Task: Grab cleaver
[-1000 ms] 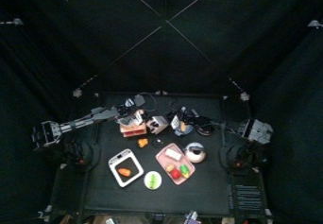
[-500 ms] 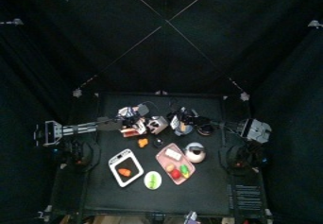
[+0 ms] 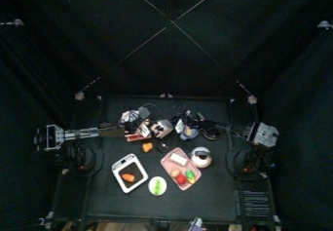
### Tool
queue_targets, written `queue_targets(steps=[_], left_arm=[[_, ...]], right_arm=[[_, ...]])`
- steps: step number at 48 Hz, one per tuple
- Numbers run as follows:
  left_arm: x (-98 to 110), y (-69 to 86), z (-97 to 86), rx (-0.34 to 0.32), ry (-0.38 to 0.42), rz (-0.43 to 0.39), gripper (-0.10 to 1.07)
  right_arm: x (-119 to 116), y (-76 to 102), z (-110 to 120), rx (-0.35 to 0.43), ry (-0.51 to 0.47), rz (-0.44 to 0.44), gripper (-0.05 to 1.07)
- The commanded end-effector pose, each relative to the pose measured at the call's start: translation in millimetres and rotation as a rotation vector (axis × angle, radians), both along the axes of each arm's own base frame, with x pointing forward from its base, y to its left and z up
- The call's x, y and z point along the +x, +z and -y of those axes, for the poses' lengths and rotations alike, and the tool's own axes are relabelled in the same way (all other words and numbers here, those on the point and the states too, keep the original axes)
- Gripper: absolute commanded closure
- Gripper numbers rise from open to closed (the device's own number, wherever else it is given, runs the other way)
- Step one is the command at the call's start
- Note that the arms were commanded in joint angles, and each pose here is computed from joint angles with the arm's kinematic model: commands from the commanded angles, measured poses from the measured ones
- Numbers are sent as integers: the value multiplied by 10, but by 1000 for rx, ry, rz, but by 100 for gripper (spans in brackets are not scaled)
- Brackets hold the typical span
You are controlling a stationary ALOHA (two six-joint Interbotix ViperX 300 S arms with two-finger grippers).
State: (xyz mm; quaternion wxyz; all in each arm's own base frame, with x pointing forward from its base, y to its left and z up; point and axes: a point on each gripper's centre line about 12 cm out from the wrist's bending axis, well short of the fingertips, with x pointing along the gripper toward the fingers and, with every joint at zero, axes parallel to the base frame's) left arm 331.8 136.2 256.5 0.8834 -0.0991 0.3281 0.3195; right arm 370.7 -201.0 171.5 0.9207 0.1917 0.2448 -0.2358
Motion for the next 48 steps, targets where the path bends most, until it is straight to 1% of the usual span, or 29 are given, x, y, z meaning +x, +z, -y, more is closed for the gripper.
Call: queue_targets(steps=[1,11,22,33,39,48], left_arm=[[-4,94,-1,9,-3,30,12],[20,44,-4,-2,-3,27,12],[87,-51,-11,-13,-11,16,12],[111,-95,-90,-19,-4,27,13],[125,-114,-114,-28,-4,38,15],[150,-107,-148,-28,-7,55,21]], right_arm=[[47,155,28,-19,2,42,59],[73,159,42,-19,1,45,59],[115,140,51,-19,5,43,60],[129,116,59,-17,5,39,60],[138,107,64,-16,5,38,60],[141,105,66,-16,5,38,60]])
